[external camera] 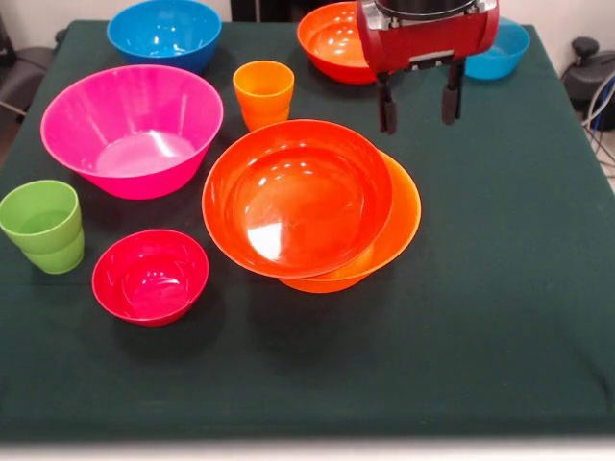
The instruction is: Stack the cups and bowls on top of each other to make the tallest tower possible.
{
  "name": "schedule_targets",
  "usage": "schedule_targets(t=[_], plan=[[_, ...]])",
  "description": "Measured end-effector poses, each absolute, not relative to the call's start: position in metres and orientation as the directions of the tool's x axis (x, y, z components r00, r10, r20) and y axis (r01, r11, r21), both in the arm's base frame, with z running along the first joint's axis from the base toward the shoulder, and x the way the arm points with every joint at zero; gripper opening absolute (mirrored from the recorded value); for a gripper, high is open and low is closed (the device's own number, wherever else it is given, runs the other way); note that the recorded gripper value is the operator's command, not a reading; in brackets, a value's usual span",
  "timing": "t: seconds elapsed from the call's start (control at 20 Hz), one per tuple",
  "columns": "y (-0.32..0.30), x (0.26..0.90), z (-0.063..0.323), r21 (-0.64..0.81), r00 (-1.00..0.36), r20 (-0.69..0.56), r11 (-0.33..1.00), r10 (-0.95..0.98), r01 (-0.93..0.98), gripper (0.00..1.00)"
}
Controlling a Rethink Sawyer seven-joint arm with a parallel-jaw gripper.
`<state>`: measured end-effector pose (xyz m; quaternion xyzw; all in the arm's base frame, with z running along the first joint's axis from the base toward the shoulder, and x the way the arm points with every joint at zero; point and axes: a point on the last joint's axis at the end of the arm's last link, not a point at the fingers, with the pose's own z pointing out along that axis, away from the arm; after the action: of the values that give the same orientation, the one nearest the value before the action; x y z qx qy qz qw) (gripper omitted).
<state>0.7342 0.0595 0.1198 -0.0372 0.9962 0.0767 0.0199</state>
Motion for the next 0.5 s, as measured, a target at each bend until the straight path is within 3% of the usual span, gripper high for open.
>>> schedule_targets(t=[0.5], plan=[[0.0689,0.7376,0.1274,0.071,-0.995,-0.058,0.994,-0.075,-0.079,1.00]])
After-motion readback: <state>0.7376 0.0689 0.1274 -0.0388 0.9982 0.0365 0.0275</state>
